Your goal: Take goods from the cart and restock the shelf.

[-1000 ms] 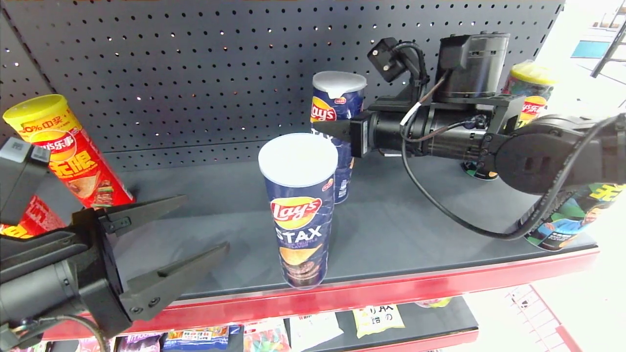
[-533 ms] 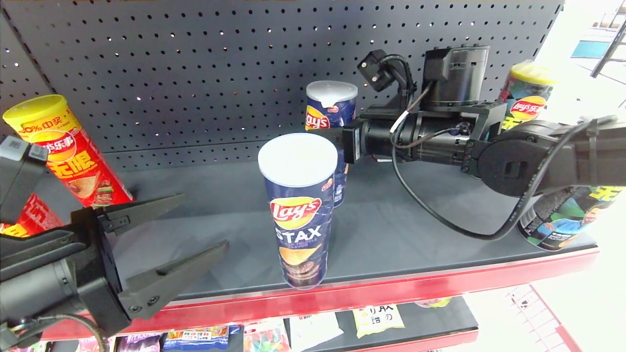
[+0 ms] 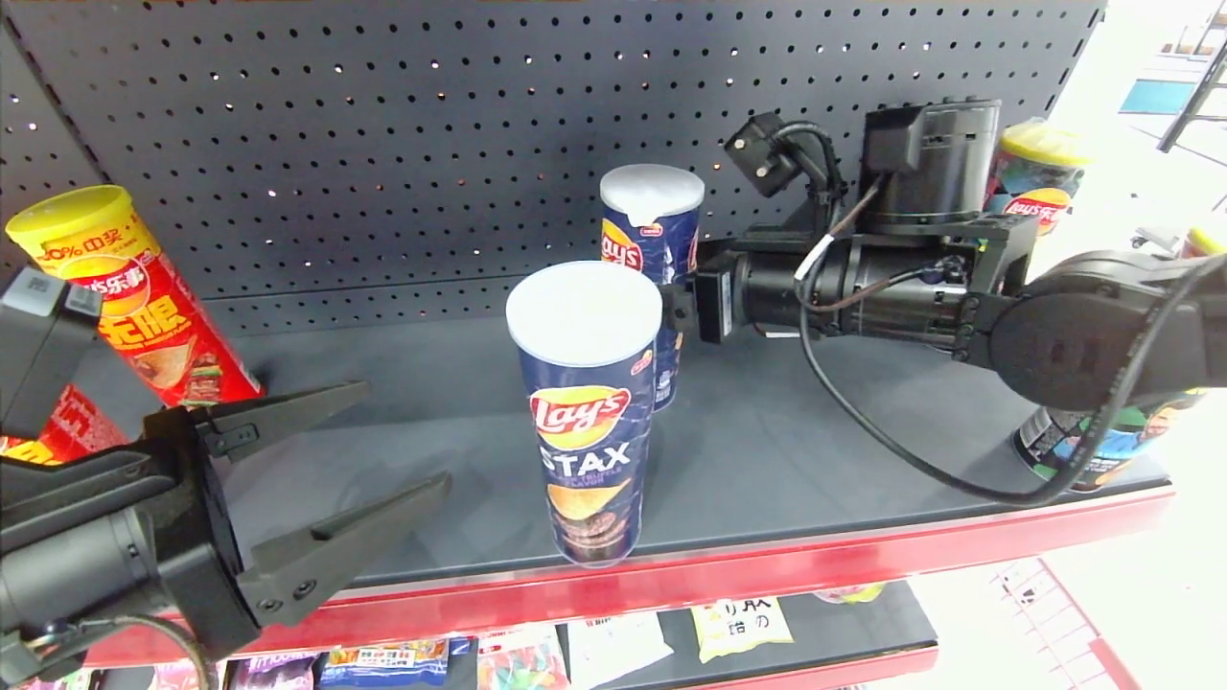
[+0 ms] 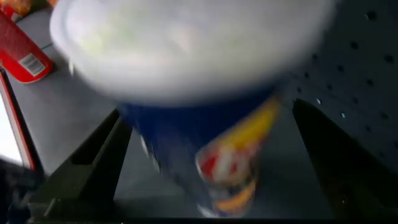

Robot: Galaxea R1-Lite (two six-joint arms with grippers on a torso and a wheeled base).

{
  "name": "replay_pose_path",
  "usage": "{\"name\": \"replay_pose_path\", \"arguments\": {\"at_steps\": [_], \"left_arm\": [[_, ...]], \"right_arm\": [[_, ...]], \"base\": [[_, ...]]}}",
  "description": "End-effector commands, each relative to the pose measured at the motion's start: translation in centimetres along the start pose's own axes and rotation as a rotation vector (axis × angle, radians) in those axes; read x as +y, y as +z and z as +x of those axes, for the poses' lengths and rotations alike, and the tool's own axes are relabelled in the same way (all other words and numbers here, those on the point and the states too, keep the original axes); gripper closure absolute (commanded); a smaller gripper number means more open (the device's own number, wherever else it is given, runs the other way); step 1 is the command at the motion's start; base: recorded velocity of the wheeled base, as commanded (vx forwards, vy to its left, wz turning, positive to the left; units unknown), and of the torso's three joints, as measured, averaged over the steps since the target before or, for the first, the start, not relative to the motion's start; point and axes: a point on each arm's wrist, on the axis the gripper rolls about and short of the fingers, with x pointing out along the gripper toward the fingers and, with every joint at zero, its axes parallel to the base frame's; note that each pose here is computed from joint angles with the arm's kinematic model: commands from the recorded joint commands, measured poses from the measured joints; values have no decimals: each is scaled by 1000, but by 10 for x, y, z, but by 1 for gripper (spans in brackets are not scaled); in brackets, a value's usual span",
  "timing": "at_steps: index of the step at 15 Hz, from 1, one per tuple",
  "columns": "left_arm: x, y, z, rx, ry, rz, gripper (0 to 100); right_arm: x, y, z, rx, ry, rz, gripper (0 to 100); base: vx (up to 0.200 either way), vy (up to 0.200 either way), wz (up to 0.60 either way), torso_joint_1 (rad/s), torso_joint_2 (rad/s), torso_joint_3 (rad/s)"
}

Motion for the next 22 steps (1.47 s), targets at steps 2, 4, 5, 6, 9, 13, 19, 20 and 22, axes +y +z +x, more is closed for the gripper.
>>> {"name": "replay_pose_path", "arguments": {"at_steps": [2, 4, 5, 6, 9, 13, 19, 20, 22], "left_arm": [[1, -2, 3, 15, 2, -5, 0], [2, -5, 5, 41, 3, -9, 0], [2, -7, 6, 59, 4, -10, 0], [2, -9, 7, 78, 4, -14, 0], [6, -10, 16, 129, 26, 2, 0], [15, -17, 32, 205, 79, 21, 0], [25, -30, 48, 317, 175, 100, 0], [27, -32, 52, 347, 180, 107, 0], [28, -37, 58, 389, 174, 132, 0]], "right_arm": [[7, 10, -37, -24, -20, -5, 0], [8, 10, -61, -26, -75, -2, 0], [10, 9, -71, -24, -98, 9, 0], [12, 9, -78, -26, -109, 15, 0], [24, 6, -110, -36, -152, 20, 0], [53, -20, -161, -18, -142, 17, 0], [73, -44, -211, -47, -134, 9, 0], [76, -48, -220, -55, -133, 6, 0], [80, -54, -231, -68, -140, 3, 0]], "base": [[0, 0, 0, 0, 0, 0], [0, 0, 0, 0, 0, 0], [0, 0, 0, 0, 0, 0], [0, 0, 0, 0, 0, 0], [0, 0, 0, 0, 0, 0], [0, 0, 0, 0, 0, 0], [0, 0, 0, 0, 0, 0], [0, 0, 0, 0, 0, 0], [0, 0, 0, 0, 0, 0]]}}
